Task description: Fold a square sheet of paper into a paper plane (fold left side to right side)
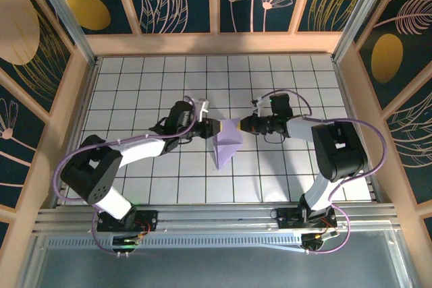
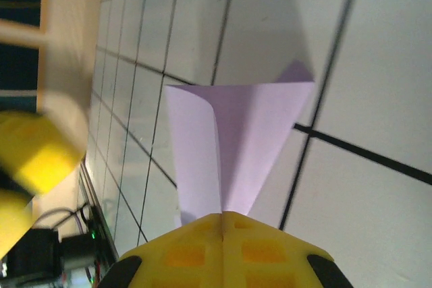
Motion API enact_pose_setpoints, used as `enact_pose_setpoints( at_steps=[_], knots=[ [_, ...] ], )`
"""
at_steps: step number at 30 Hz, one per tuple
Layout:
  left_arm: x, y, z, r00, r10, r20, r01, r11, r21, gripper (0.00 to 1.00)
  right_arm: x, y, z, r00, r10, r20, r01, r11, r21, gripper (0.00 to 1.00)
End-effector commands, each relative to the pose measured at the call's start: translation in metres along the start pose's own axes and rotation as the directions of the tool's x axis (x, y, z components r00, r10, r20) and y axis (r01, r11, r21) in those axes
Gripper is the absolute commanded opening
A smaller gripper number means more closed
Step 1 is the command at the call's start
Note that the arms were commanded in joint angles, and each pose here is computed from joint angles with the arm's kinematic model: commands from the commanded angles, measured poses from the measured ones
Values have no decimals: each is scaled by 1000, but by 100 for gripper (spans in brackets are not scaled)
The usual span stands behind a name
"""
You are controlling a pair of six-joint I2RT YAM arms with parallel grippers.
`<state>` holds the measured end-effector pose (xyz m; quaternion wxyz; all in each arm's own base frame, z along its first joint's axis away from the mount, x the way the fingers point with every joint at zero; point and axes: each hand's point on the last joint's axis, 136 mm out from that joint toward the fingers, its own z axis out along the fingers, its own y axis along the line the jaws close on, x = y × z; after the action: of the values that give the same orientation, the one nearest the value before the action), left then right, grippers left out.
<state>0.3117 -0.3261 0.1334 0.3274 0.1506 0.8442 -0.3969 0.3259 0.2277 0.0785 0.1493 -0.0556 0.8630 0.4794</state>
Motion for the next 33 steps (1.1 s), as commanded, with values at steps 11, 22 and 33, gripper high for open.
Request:
enact_pose_setpoints(
  at_steps=[11,22,33],
  knots=[
    [50,-38,28,880,399,-257,-456,861,-225,41,-33,-16,-15,975,218,36,-220,973,72,0],
    [84,-21,52,782,453,-429,-601,729,-328,50,-30,-24,-10,962,272,26,-273,958,88,0],
    [92,1,58,751,444,-488,-645,652,-399,46,-28,-25,-7,960,280,24,-281,956,88,0]
  ],
)
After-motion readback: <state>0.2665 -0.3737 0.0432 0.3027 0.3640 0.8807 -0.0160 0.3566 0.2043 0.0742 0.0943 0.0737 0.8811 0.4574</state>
